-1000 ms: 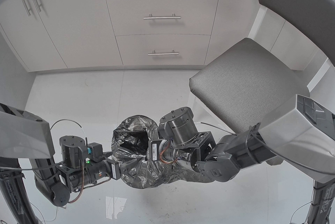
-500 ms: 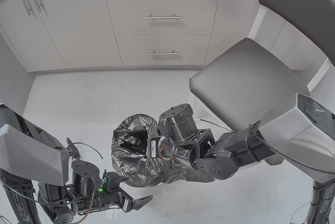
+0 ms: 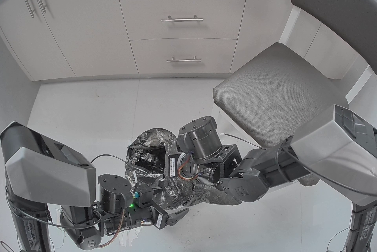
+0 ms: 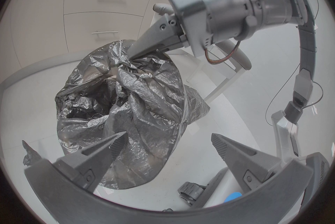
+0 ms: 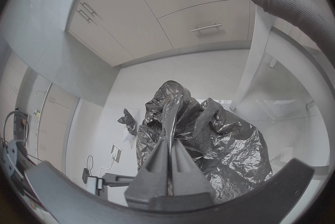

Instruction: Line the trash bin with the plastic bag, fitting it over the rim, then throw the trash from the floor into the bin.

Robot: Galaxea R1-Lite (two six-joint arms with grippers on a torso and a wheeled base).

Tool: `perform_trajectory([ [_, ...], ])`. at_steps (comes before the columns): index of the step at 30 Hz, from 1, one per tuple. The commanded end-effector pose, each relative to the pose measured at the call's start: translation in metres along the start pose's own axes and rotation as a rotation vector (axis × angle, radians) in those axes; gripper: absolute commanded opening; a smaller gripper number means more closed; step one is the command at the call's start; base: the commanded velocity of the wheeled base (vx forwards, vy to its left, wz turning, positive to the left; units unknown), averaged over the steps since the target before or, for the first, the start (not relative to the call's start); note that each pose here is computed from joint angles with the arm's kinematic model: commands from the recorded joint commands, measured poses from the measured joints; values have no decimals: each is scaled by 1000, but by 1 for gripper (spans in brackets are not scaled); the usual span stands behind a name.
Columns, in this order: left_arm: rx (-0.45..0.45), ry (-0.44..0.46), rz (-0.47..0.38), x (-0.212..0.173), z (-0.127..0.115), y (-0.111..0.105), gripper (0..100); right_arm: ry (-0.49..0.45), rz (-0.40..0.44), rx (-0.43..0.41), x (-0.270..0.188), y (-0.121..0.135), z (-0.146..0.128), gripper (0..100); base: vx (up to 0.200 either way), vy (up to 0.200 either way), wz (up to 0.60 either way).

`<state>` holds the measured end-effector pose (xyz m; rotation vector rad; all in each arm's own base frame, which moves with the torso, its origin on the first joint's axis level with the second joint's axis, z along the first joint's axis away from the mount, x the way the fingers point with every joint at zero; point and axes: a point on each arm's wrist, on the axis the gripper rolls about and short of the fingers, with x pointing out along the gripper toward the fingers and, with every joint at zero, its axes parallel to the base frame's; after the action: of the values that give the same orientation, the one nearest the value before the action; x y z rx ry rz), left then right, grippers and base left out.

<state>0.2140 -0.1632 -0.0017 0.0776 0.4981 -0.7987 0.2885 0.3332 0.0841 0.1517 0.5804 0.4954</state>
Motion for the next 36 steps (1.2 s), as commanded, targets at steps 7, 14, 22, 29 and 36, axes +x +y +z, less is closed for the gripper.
perform_trajectory([
  [7,-6,11,1,20,-7,4,100,-14,11,1,-3,4,4,0,0,0,0],
  [14,-35,4,-1,23,-6,4,0,-13,13,-1,-3,5,3,0,0,0,0],
  [22,-152,-18,-2,24,-1,6,0,-9,3,-6,-4,7,1,0,0,0,0],
  [29,-247,-60,16,22,7,15,0,-12,-21,-32,-4,9,-2,0,0,0,0],
  [36,-244,-71,10,21,11,14,0,-17,-25,-38,-4,9,-1,100,0,0,0],
])
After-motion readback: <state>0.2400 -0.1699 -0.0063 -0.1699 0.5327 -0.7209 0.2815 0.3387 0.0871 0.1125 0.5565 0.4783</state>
